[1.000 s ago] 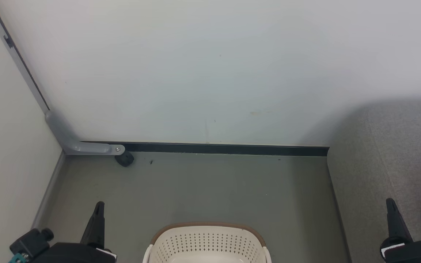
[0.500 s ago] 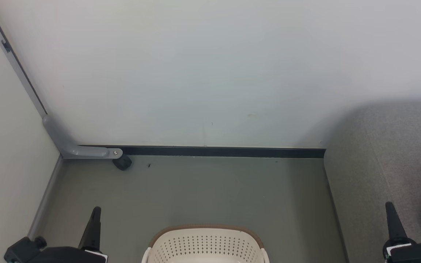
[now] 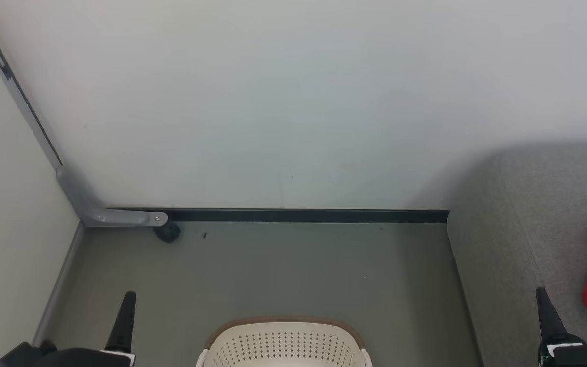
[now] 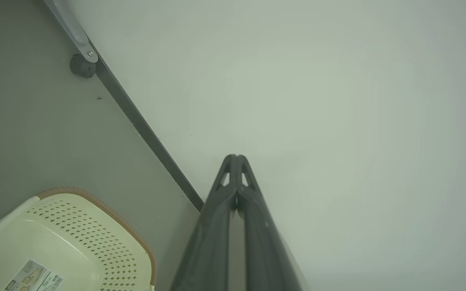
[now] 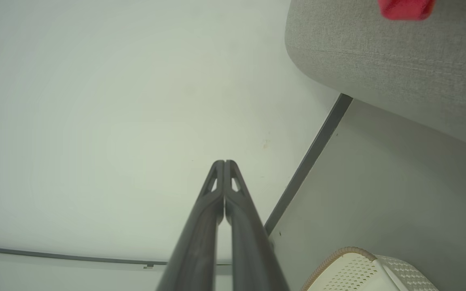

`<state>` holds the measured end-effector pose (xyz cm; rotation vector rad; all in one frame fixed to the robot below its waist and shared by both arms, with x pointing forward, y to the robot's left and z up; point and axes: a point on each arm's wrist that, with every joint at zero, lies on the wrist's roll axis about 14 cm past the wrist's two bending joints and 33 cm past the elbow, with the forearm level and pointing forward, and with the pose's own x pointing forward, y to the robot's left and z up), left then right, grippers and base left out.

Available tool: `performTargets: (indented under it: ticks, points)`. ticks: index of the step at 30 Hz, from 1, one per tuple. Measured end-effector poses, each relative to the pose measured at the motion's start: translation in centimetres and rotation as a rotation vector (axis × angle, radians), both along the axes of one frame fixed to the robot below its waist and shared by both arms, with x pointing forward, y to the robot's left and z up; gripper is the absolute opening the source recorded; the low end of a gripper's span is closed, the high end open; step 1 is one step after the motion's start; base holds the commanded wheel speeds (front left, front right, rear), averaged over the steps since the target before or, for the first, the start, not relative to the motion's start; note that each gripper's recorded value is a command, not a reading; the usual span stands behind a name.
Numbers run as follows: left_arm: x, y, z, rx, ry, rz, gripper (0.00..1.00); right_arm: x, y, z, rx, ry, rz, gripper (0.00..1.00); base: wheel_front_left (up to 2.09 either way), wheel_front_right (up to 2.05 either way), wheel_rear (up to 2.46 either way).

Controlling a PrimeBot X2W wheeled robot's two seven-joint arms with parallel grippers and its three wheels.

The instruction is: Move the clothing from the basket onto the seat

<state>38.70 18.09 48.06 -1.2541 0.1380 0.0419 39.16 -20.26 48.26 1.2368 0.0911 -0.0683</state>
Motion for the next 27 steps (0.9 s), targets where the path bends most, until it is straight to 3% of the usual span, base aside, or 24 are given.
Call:
performTargets:
  ticks: [27]
  points:
    - [-0.05,0.80,0.81,-0.303,-0.052,0.048,0.00,-0.73,-0.30,0.32,0.332,-0.033,-0.049,0.00,0.00,0.00,0.00]
